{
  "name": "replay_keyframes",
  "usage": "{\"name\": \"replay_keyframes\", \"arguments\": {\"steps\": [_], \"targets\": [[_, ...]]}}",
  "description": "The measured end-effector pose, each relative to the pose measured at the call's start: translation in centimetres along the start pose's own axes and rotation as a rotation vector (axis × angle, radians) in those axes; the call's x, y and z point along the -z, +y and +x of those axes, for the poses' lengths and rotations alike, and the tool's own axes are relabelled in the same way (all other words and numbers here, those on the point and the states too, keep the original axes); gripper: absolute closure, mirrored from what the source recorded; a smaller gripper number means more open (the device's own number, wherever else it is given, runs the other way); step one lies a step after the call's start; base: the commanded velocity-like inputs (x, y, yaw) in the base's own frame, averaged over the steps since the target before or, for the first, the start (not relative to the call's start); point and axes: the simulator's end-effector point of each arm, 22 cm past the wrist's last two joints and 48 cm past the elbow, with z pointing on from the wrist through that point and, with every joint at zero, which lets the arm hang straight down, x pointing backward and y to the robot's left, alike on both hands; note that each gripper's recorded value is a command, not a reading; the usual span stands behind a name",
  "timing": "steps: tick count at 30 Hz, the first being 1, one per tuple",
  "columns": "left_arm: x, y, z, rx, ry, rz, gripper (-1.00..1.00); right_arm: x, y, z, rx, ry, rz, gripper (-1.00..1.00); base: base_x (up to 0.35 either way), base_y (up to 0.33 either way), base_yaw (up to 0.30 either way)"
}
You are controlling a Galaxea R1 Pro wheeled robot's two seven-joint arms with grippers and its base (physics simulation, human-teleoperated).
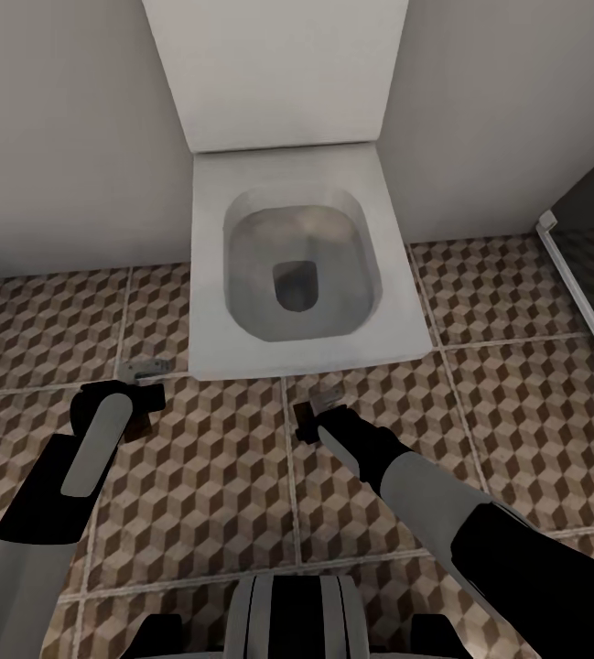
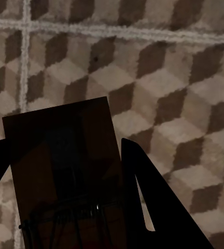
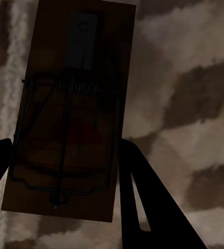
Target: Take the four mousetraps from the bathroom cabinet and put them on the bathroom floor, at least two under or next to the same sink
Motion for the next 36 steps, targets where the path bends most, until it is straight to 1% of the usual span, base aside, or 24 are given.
{"name": "replay_keyframes", "arguments": {"steps": [9,10,30,36], "targets": [[0.0,-0.02,0.0,0.0,0.0,0.0,1.0,0.0,0.0,-0.01,0.0,0.0,0.0,1.0,0.0,0.0,0.0],[0.0,-0.02,0.0,0.0,0.0,0.0,1.0,0.0,0.0,-0.01,0.0,0.0,0.0,-1.0,0.0,0.0,0.0],[0.01,-0.09,0.02,0.001,0.0,0.001,1.0,-0.01,0.03,0.03,-0.004,0.001,-0.002,-1.0,-0.001,0.0,0.0],[-0.01,-0.08,0.02,0.0,0.0,0.001,1.0,-0.04,0.03,0.06,-0.005,0.001,-0.002,-1.0,-0.132,0.0,0.0]]}}
